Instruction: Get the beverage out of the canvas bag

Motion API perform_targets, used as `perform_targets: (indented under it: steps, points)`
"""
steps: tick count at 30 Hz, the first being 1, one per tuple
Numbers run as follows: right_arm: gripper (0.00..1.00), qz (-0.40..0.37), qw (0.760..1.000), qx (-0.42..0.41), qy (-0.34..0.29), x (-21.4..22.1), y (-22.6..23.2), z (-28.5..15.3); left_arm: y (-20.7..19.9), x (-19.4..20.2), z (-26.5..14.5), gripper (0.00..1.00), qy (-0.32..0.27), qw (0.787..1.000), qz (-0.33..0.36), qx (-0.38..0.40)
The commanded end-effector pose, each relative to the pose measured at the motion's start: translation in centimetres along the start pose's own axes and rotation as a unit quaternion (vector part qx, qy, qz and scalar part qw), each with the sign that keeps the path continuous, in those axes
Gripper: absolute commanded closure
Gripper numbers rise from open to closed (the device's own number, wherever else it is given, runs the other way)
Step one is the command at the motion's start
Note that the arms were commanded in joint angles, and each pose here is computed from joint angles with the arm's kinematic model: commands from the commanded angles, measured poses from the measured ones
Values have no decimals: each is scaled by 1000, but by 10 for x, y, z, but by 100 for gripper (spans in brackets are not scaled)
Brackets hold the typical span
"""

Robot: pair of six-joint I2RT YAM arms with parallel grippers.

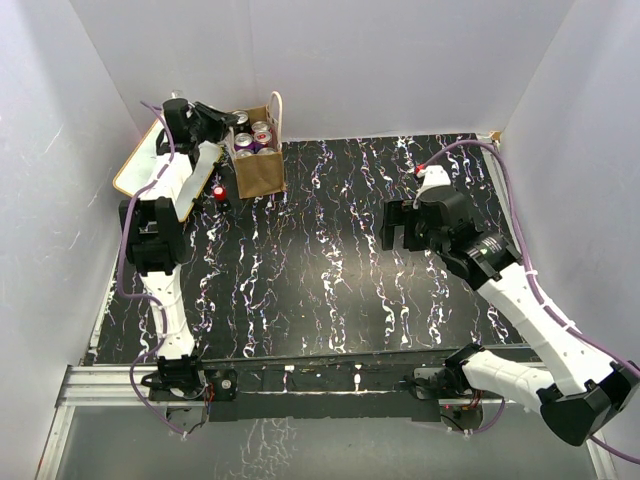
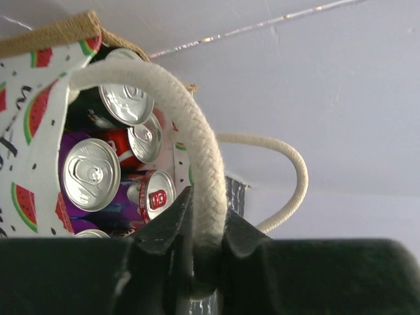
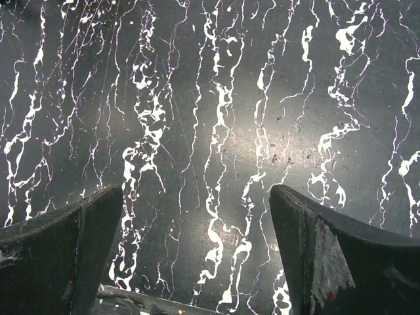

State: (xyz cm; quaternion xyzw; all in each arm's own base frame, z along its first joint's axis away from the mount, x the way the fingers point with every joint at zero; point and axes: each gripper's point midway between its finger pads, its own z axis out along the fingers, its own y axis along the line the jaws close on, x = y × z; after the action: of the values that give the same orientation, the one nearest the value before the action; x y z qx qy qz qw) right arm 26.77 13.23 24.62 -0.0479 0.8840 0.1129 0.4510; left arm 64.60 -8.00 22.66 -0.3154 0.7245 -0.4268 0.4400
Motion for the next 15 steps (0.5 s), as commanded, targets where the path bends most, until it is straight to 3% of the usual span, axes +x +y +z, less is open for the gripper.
perform_targets:
  steps: [1,15]
  points:
    - [2,8,999,-19,-34,-22,12,3,-64,21,-19,89,51,995,-12,90]
    - [2,7,999,-25,-22,-23,18,13,-91,131,-22,89,153,981,-43,112]
